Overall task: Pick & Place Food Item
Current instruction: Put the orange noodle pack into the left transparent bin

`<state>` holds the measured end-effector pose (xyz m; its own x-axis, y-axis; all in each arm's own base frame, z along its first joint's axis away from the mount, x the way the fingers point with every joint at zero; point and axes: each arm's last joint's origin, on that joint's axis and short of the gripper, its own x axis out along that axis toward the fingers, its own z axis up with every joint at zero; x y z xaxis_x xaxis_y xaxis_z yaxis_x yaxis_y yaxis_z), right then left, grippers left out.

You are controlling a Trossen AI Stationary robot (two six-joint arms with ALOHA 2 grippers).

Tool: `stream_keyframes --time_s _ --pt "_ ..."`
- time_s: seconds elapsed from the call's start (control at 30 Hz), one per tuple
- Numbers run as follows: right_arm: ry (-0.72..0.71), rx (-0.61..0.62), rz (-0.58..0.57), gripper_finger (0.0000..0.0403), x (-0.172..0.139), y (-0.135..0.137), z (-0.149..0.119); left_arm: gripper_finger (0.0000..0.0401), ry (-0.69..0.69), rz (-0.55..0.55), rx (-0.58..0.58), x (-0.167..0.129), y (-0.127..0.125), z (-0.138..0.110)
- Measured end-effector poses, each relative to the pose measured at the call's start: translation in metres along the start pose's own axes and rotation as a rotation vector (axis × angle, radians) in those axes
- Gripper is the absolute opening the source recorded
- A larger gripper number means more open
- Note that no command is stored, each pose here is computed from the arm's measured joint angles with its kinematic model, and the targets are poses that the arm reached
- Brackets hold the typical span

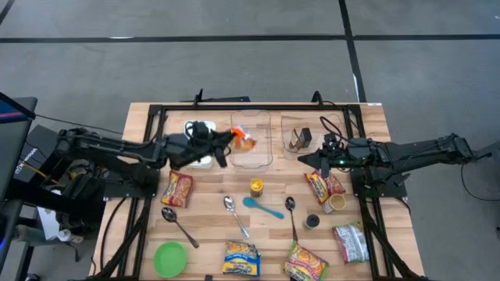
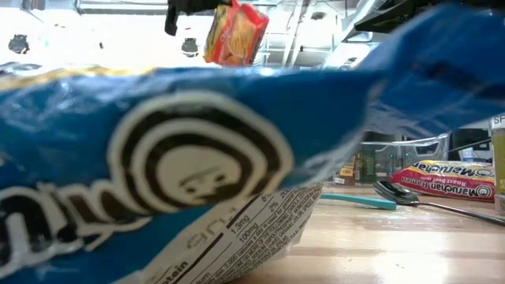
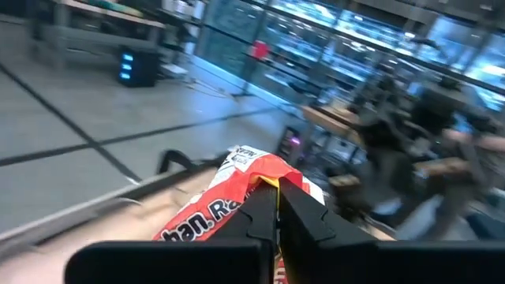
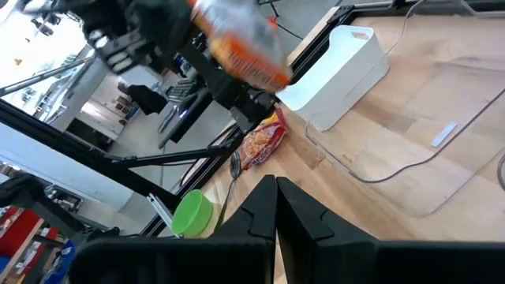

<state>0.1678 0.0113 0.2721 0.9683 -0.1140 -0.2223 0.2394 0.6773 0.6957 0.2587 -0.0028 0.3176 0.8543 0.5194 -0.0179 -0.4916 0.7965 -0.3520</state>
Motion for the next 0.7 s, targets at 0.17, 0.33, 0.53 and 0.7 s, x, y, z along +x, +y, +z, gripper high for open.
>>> stream_keyframes --time_s 0.17,0.33,0.53,0.7 --pt "-0.032 -0.007 -0.029 0.0000 0.000 -0.001 0.001 0.0003 -0.032 0.082 -0.028 0.011 0.019 0.007" --pt "-0.038 -0.007 -0.035 0.0000 0.000 -0.001 0.001 0.0001 -0.008 0.062 -0.022 0.023 0.032 0.008" --pt "-0.056 -0.005 -0.049 0.0000 0.000 -0.001 0.002 0.0001 0.081 0.072 0.045 0.051 0.057 -0.006" --pt "-0.079 0.006 -0.066 0.0000 0.000 -0.002 0.002 0.0001 0.183 0.050 0.168 0.073 0.078 -0.025"
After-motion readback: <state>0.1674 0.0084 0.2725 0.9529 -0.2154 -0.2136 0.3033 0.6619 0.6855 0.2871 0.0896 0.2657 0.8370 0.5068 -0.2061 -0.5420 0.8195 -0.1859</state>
